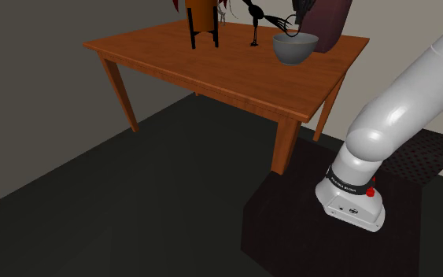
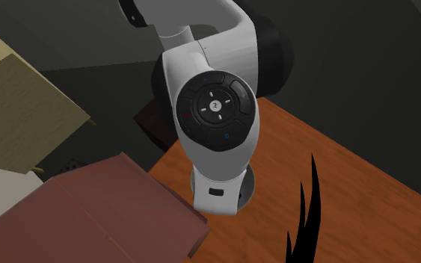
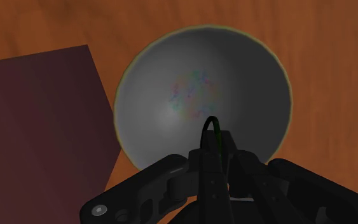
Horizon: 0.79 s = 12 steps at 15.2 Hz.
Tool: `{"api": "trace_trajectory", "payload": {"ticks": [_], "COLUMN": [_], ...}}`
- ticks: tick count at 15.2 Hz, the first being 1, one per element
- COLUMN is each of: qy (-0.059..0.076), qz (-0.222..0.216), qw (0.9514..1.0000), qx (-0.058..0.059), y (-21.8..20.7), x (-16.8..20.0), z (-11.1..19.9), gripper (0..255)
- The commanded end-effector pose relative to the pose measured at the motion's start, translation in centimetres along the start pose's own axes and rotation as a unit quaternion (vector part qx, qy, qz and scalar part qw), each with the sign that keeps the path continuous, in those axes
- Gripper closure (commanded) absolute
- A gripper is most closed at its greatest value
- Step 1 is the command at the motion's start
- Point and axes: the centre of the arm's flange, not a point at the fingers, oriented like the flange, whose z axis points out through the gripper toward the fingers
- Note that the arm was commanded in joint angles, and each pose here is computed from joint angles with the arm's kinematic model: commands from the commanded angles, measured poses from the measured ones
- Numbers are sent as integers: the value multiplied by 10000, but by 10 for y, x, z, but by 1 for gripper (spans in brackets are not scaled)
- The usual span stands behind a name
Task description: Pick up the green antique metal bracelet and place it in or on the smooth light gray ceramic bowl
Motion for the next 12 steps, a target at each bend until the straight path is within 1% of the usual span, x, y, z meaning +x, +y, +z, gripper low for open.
{"api": "trace_trajectory", "payload": {"ticks": [1, 3, 4, 9, 12], "qy": [0, 0, 0, 0, 0], "qz": [0, 0, 0, 0, 0], "qw": [10000, 10000, 10000, 10000, 10000], "qx": [0, 0, 0, 0, 0], "y": [0, 0, 0, 0, 0], "x": [0, 0, 0, 0, 0], "z": [0, 0, 0, 0, -39], "gripper": [255, 255, 0, 0, 0]}}
